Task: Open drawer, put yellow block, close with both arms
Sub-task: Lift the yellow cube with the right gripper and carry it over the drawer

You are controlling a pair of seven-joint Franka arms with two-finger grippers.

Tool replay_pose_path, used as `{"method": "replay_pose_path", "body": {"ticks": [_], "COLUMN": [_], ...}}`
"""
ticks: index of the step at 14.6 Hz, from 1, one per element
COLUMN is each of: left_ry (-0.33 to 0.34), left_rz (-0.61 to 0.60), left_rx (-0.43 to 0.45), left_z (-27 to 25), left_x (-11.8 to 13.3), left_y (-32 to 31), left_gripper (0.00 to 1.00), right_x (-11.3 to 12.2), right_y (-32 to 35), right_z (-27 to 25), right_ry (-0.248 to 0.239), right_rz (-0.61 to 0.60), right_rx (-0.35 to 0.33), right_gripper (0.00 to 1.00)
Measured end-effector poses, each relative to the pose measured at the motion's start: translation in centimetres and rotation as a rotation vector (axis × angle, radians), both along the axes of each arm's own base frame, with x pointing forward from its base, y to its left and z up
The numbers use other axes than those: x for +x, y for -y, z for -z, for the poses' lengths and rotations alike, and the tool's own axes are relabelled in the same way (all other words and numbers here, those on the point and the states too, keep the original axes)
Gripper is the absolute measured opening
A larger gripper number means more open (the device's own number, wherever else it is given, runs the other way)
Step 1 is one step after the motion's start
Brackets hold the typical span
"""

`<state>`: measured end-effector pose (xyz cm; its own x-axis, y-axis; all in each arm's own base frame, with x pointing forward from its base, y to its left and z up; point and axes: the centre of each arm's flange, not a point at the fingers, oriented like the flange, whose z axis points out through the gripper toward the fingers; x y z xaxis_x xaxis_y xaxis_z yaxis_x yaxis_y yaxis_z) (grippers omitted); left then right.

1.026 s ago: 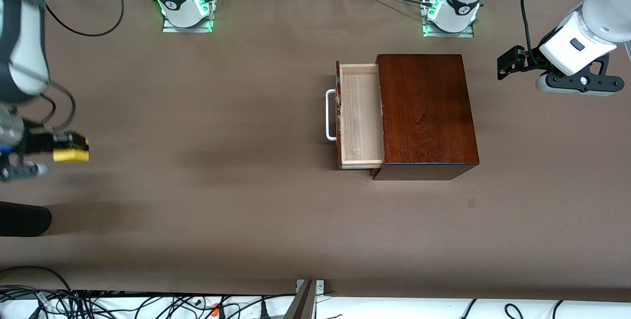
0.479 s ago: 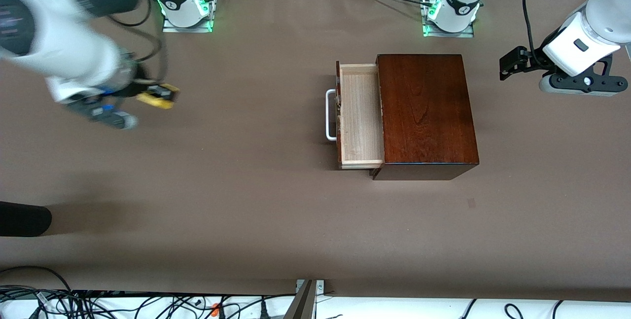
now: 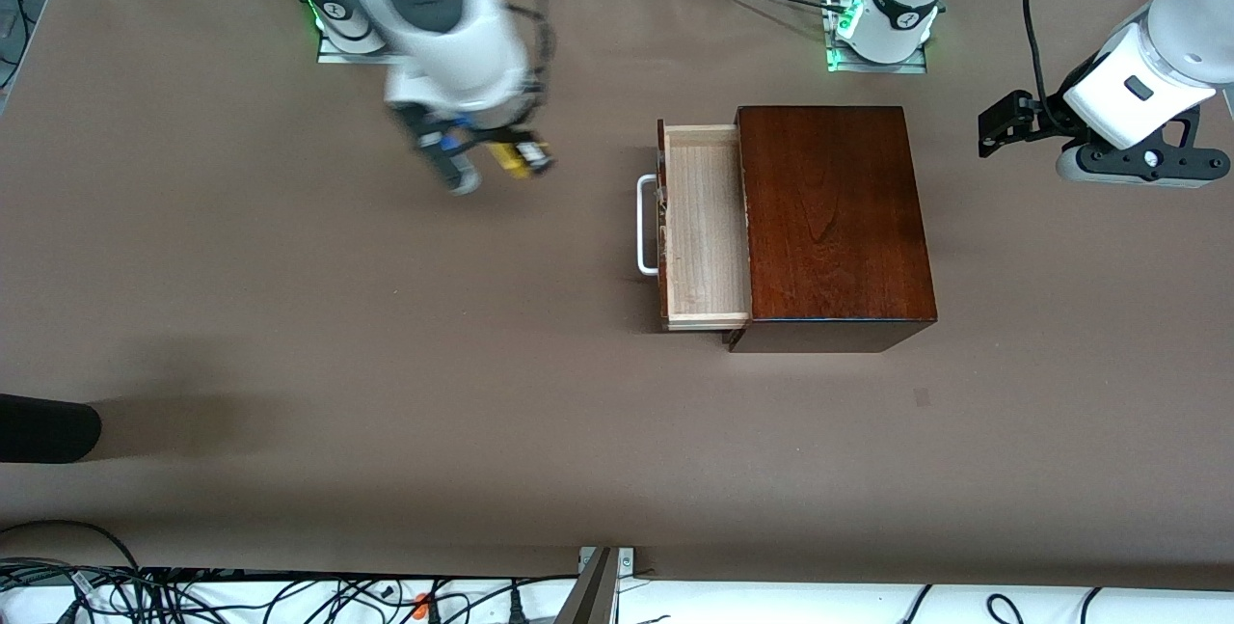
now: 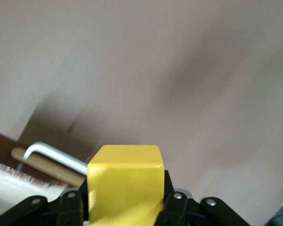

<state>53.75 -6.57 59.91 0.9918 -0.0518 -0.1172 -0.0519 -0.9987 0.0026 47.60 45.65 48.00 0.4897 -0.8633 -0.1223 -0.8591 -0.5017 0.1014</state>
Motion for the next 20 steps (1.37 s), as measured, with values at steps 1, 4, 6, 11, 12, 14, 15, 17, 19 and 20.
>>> {"method": "replay_pose_path", "body": {"ticks": [1,4,6,11,12,14,15,17,19,20], "left_ry": [0.0,0.0,0.0,0.0,0.0,0.0,0.0,0.0,-0.001,-0.002], "left_rz": [0.0,0.0,0.0,0.002,0.004,0.005,0.006,0.007,0.008,0.008], "left_rx": [0.0,0.0,0.0,0.0,0.0,0.0,0.0,0.0,0.0,0.0], "left_z": [0.0,0.0,0.0,0.0,0.0,0.0,0.0,0.0,0.1,0.2], "left_x": [0.0,0.0,0.0,0.0,0.0,0.0,0.0,0.0,0.0,0.1], "left_y": [0.0,0.0,0.0,0.1,0.2,0.3,0.3,0.4,0.4,0.4], "left_gripper": [1.0,1.0,1.0,1.0,1.0,1.0,1.0,1.0,1.0,1.0], "right_x": [-1.3,-3.5,-3.8,-3.4,-3.2,-2.8,-2.8,-2.9,-2.9,-2.8], "right_y": [-2.8,-9.2,-12.2,-15.6,-15.7,-15.9,-16.2,-16.7,-17.0,-17.0], "right_z": [1.4,3.8,4.3,6.5,7.5,9.9,11.3,13.5,15.2,15.8], "right_ry": [-0.001,0.011,0.01,0.004,0.001,0.017,0.021,0.026,0.032,0.037], "right_rz": [0.079,0.258,0.34,0.469,0.479,0.497,0.499,0.502,0.507,0.508], "right_rx": [-0.004,-0.011,0.004,0.046,0.039,0.019,0.01,-0.001,-0.005,-0.009], "right_gripper": [0.56,0.56,0.56,0.56,0.56,0.56,0.56,0.56,0.56,0.56]}}
